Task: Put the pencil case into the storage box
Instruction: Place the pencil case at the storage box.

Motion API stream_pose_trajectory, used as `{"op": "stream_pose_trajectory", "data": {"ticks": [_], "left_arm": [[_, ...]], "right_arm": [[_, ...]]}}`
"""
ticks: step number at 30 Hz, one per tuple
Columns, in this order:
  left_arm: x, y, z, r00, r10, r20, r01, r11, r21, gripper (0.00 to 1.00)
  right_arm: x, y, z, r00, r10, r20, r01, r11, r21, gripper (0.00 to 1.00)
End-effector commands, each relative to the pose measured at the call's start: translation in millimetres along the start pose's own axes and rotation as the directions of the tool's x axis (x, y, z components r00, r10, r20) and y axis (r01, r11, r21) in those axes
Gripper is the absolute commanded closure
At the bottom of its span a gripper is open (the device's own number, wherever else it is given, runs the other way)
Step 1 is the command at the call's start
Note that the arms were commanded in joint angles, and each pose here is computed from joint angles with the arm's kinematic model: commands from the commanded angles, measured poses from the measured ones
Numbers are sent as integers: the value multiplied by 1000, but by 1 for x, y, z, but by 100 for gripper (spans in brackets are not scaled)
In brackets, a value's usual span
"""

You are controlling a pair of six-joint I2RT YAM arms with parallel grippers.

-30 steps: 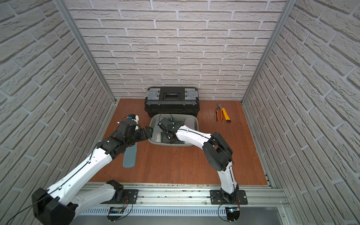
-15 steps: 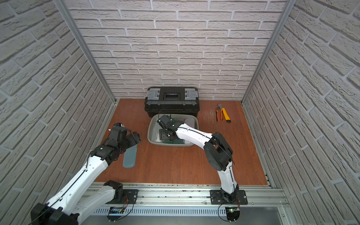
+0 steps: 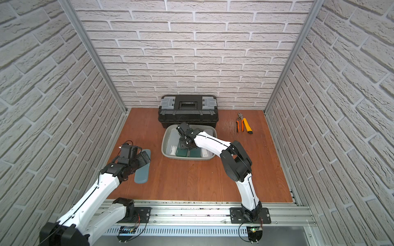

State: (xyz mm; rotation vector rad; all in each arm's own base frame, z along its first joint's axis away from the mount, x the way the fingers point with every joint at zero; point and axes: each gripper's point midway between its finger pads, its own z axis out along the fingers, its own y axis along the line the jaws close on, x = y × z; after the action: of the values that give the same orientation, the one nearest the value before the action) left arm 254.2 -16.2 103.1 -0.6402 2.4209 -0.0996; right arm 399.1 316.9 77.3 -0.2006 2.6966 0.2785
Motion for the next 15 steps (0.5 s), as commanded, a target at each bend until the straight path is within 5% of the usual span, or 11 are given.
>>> {"op": "stream_pose_trajectory", "data": {"ticks": [1,11,15], "left_arm": [[5,9,7,1000,-3,-14,3,999,-42,2],[18,15,14,999,2,-51,-5,998,-58,2],[20,14,15,998,-2,-55,-1,999,-54,1]], "right_arm": [[-1,9,3,1000,-28,-1,28,999,-30,55],[-24,-3,-36,992,-92,83,87,995,53,52],[-34,-7,-49,988,-121,96,108,986,129,25]]}}
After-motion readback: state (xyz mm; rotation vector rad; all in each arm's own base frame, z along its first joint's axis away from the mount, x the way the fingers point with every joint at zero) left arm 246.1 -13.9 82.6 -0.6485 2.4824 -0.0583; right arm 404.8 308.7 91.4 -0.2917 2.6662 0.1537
